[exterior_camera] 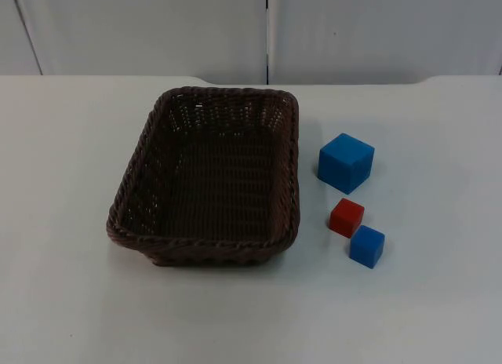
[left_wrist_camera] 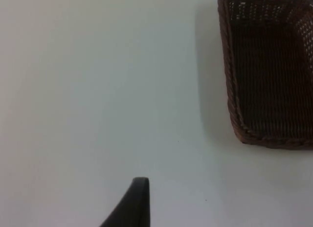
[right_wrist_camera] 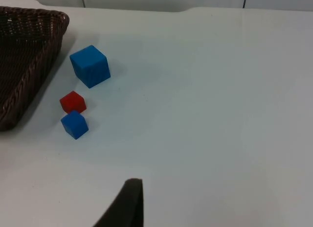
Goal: Pick up the basket with the left hand and place the largest block into the basket with the right hand.
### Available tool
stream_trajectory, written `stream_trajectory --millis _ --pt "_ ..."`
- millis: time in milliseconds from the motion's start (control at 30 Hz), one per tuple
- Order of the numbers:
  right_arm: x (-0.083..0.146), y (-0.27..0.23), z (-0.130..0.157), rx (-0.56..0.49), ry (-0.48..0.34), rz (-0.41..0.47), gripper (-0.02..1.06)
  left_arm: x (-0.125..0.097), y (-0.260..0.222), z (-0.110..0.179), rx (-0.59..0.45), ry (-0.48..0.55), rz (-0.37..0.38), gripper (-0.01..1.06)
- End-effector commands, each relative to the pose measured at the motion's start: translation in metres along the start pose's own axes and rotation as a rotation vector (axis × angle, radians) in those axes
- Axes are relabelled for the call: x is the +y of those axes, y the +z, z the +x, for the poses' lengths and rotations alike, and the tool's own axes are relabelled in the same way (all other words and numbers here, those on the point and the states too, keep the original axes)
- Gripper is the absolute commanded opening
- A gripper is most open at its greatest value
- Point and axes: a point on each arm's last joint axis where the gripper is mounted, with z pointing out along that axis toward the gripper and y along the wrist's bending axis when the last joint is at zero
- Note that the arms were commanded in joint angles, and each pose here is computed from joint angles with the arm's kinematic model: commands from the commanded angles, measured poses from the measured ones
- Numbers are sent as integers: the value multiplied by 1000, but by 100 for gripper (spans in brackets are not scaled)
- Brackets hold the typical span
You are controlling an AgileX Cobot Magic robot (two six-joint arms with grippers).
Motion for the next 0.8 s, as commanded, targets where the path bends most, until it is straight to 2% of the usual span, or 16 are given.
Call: stream_trajectory --millis 0,200,567,767 --pt "0 0 0 -4 0 2 105 0 7 -7 -11 0 6 105" --pt "0 0 0 -4 0 2 105 1 42 -24 51 15 38 105" --pt "0 0 0 -4 0 2 105 4 87 -71 134 68 31 105" --pt "0 0 0 -4 0 2 105 6 115 -96 186 63 33 105"
